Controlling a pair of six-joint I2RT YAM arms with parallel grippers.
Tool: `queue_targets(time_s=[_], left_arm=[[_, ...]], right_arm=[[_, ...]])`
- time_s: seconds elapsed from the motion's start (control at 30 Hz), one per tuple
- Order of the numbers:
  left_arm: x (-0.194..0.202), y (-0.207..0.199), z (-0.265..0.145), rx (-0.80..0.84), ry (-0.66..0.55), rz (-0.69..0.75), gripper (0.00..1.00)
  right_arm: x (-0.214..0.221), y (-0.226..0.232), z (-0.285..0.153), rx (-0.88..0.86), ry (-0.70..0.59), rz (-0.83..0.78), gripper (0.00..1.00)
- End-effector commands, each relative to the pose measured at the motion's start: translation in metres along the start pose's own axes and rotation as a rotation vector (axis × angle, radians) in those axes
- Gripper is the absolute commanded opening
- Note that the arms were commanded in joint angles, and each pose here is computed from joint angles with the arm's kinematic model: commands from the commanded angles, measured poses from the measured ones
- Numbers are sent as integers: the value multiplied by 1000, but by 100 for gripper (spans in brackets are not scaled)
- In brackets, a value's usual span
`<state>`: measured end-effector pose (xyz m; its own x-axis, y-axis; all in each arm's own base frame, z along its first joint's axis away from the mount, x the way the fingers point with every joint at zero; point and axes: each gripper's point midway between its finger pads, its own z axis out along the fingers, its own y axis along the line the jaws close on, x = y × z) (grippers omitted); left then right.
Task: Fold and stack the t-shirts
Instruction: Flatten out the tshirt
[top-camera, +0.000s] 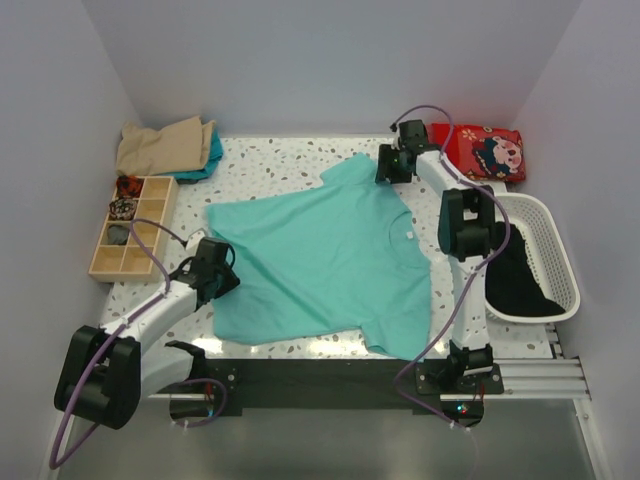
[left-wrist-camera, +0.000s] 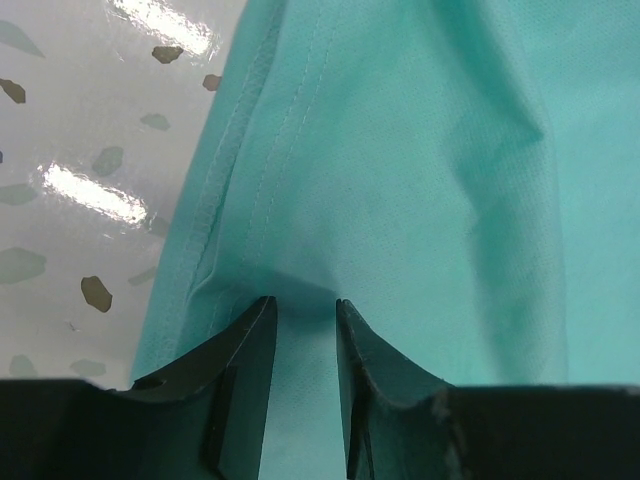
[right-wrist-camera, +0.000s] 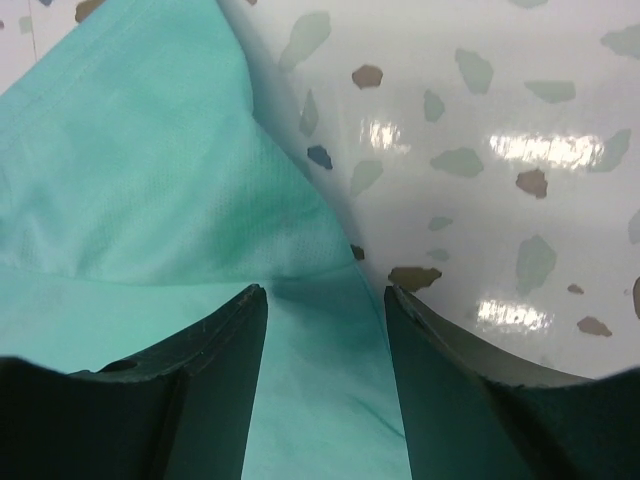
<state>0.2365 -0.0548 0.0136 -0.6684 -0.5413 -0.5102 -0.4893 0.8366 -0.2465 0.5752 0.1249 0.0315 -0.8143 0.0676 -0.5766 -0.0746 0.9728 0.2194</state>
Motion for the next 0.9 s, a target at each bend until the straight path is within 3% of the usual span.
queue_targets(time_s=[0.0,0.17,0.4,0.87], left_arm=[[37,38,0,-134,133,56,36],[38,35,1,-123,139,56,36],[37,35,0,-125,137,59,36],[39,31,-2,-94,146,53,36]], right_arm=[[-40,26,-47,-99,-166,-44,56],[-48,77,-77,-251,-180,-156,57],[-5,137,-51,-339,-48,-260,58],[45,120,2,-284,96,-228,59]])
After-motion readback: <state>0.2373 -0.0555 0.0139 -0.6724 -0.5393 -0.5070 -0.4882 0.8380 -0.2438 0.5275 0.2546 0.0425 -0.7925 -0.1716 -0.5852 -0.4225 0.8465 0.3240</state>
